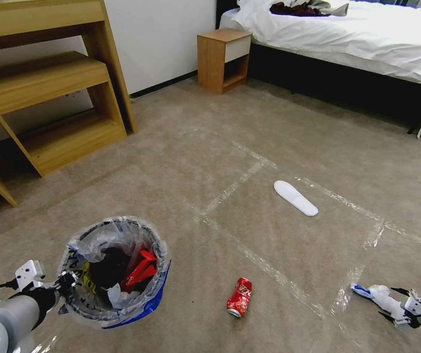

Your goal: Pick up the trash bin and place the garbage on the floor into it.

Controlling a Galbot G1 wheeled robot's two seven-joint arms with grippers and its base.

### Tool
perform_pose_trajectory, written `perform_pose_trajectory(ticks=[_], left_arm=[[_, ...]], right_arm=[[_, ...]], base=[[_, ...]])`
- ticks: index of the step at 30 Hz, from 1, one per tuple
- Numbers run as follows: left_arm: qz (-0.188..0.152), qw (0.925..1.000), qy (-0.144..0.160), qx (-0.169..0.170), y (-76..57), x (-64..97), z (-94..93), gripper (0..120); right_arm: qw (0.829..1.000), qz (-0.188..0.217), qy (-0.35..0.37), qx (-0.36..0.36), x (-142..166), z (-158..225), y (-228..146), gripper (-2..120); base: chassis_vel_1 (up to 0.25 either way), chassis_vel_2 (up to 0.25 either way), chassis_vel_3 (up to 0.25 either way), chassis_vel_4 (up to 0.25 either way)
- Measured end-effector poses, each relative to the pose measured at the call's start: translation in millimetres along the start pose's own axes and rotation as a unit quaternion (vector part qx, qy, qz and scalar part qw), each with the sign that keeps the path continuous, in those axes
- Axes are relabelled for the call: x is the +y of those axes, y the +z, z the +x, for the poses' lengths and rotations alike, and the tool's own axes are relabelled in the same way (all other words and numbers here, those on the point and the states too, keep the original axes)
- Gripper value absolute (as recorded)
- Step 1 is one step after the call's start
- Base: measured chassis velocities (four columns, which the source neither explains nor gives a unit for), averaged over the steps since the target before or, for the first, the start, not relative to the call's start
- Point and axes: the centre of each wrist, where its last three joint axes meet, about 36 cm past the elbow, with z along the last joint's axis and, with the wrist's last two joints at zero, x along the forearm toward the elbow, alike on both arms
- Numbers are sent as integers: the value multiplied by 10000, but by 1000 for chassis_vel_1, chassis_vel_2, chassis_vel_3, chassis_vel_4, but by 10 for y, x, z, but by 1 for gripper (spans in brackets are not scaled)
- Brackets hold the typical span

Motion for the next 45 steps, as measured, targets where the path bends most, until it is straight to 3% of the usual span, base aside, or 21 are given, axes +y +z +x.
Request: perform_pose_trajectory(ticks=[11, 20, 22, 24, 26, 28, 35, 45], left_arm=[[18, 10000, -10, -4, 3, 6, 2, 0], [27, 10000, -40, -26, -3, 19, 12, 0], [28, 10000, -40, -26, -3, 19, 12, 0], [39, 10000, -42, -25, -2, 22, 9, 0], [44, 10000, -45, -25, -3, 24, 7, 0], [58, 10000, -51, -24, -4, 29, -4, 0], [75, 10000, -61, -16, -1, 34, -20, 0], [97, 9999, -77, 7, -4, 46, -51, 0]], right_arm=[[9999, -149, -34, -69, 148, -149, -27, 95], [9996, -176, -90, -217, 188, -335, -137, 60], [9995, -172, -92, -229, 185, -346, -146, 58], [9995, -158, -85, -272, 161, -384, -184, 46], [9994, -149, -80, -289, 151, -396, -198, 43], [9993, -96, -68, -352, 117, -430, -243, 30], [9987, -17, -28, -514, 91, -534, -344, 7], [9974, 83, 10, -709, 81, -657, -476, 4]], base=[[0, 0, 0, 0], [0, 0, 0, 0], [0, 0, 0, 0], [0, 0, 0, 0], [0, 0, 0, 0], [0, 0, 0, 0], [0, 0, 0, 0], [0, 0, 0, 0]])
